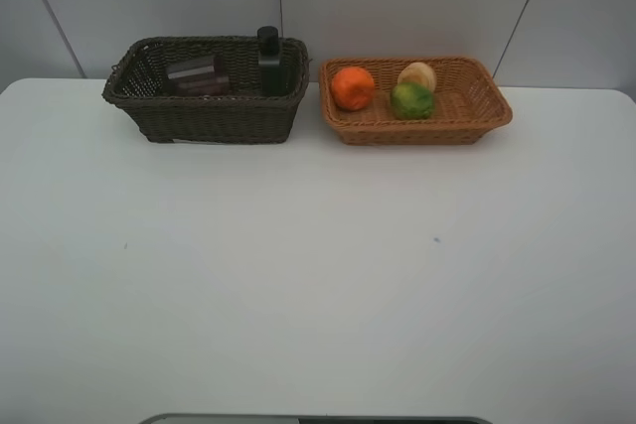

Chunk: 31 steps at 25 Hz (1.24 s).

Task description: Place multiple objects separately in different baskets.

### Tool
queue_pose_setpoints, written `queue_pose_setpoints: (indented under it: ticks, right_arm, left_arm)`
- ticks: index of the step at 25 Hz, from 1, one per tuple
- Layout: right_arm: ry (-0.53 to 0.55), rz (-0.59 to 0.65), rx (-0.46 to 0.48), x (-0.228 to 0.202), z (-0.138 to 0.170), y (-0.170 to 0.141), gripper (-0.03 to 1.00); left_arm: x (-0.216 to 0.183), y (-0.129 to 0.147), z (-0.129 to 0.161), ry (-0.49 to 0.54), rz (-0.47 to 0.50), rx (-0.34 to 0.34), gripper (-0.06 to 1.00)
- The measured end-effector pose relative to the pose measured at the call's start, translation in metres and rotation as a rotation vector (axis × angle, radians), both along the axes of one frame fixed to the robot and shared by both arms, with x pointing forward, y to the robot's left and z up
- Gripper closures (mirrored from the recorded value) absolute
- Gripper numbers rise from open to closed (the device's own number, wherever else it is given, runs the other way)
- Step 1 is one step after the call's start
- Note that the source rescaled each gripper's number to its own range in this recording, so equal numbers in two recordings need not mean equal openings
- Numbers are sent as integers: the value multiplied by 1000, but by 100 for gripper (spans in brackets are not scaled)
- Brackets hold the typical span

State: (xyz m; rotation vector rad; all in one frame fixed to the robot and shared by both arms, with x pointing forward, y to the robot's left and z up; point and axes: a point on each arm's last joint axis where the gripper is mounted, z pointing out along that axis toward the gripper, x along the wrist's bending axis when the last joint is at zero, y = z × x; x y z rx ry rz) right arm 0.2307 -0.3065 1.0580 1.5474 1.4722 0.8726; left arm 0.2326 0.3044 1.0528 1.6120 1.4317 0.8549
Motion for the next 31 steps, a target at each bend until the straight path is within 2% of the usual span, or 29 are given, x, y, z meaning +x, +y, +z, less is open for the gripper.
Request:
queue_pose_setpoints:
  ticks: [31]
  right_arm:
    - [0, 0, 0, 0, 0, 0, 4]
  left_arm:
    - [0, 0, 0, 0, 37, -1, -5]
